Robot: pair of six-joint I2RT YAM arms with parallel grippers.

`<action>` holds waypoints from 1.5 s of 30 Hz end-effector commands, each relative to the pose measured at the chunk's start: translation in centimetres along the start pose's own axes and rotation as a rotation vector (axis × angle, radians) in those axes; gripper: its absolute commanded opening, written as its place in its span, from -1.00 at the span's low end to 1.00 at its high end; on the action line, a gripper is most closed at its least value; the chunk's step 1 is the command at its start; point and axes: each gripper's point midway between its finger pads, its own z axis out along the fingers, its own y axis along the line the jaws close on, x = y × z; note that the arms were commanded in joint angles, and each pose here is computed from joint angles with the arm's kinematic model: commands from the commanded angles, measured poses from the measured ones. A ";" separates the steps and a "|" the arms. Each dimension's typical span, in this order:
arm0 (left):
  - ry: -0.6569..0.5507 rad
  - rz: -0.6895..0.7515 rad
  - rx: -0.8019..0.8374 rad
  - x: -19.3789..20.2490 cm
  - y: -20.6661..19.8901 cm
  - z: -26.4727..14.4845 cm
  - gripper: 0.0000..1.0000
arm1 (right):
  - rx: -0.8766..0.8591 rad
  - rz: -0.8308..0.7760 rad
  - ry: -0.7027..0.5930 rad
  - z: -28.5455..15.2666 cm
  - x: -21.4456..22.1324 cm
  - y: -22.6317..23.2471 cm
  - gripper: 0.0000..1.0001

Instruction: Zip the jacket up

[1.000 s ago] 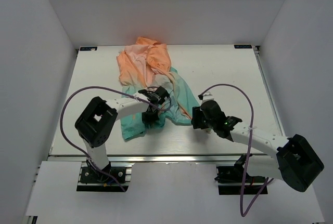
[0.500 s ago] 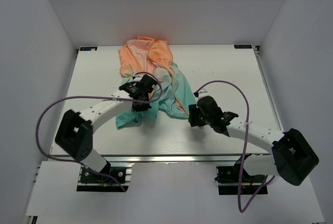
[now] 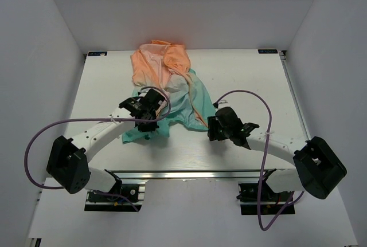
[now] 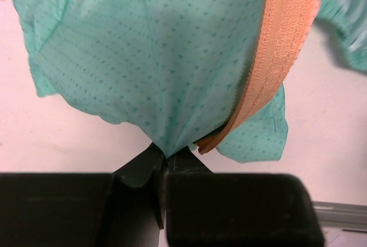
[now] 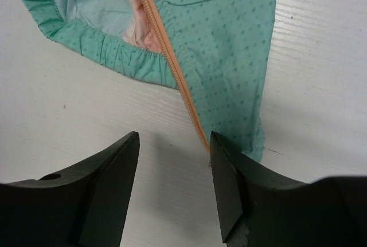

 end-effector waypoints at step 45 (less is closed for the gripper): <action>0.142 0.124 0.449 7.0 -11.0 0.8 -1.00 | 0.177 -0.105 0.165 -0.4 -1.4 -5.1 0.14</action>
